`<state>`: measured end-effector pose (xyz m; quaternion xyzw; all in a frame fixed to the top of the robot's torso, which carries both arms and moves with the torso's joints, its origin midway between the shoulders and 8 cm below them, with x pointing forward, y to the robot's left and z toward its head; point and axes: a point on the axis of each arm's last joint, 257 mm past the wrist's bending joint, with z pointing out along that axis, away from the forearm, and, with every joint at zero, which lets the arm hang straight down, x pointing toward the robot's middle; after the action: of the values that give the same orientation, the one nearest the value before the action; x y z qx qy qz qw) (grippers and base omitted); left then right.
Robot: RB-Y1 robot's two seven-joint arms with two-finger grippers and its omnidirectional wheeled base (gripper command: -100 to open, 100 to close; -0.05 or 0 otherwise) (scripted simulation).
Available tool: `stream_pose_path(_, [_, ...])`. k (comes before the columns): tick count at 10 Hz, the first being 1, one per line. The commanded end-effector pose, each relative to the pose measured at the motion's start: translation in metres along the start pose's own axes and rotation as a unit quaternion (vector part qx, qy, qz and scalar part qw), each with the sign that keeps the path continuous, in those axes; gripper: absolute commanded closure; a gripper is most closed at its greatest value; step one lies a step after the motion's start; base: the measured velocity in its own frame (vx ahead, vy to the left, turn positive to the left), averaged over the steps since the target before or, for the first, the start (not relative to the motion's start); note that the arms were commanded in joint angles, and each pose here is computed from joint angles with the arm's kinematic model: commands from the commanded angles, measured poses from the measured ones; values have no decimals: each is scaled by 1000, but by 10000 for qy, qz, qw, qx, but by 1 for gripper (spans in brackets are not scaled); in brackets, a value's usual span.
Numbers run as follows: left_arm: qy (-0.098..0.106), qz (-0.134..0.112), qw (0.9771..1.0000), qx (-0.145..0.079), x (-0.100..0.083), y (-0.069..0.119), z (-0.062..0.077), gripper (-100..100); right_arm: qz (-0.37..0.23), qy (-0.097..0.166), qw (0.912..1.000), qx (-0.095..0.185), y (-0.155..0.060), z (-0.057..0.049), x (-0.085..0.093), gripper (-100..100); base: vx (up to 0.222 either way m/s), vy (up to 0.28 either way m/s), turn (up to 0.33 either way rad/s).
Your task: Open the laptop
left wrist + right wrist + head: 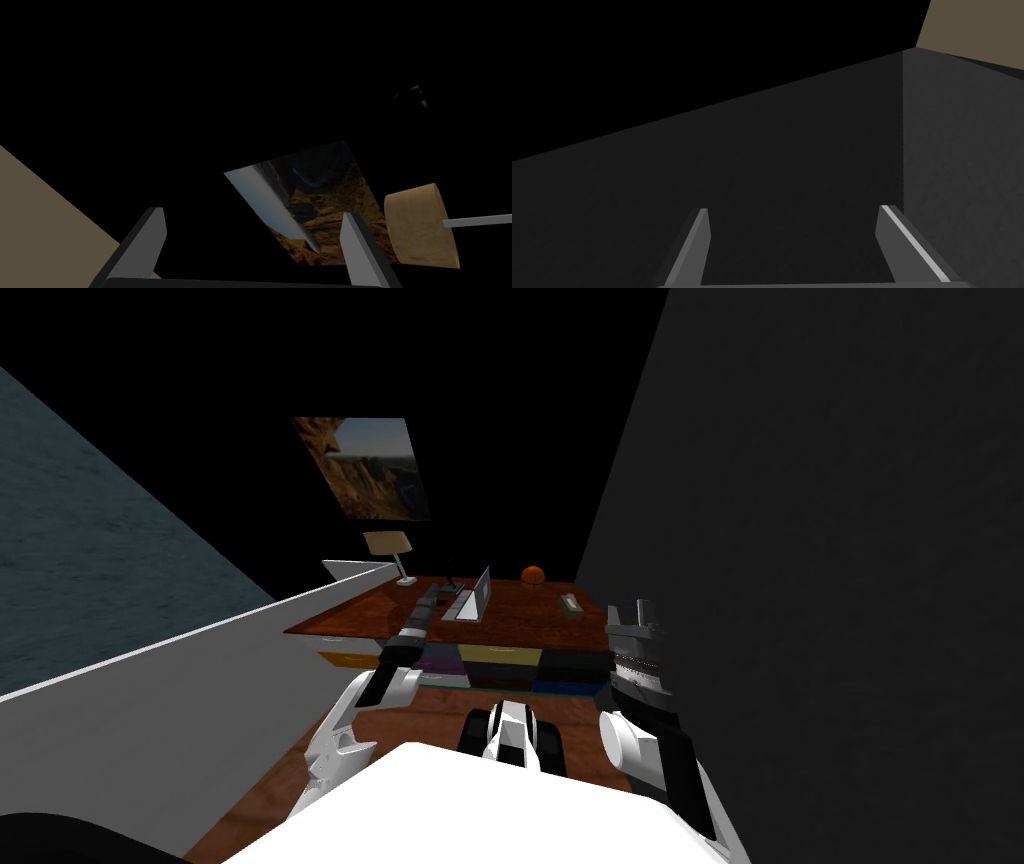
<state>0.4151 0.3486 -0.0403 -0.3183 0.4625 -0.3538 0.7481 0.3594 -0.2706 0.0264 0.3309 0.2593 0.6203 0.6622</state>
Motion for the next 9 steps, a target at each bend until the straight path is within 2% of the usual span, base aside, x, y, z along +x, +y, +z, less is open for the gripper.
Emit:
stream_pose_path(1, [-21, 194, 9994, -287, -5, 17, 5, -100, 0, 0, 10000, 0, 0, 0, 0, 0, 63, -85, -44])
stream_pose_path(5, [-83, 478, 9960, -750, -17, 45, 11, -100, 0, 0, 10000, 0, 0, 0, 0, 0, 52, -77, -45])
stream_pose_path(7, [-136, 599, 9930, -1011, -25, 60, 13, -100, 0, 0, 10000, 0, 0, 0, 0, 0, 63, -84, -43])
stream_pose_path(9, [-196, 706, 9886, -1316, -32, 77, 13, -100, 0, 0, 10000, 0, 0, 0, 0, 0, 57, -91, -55])
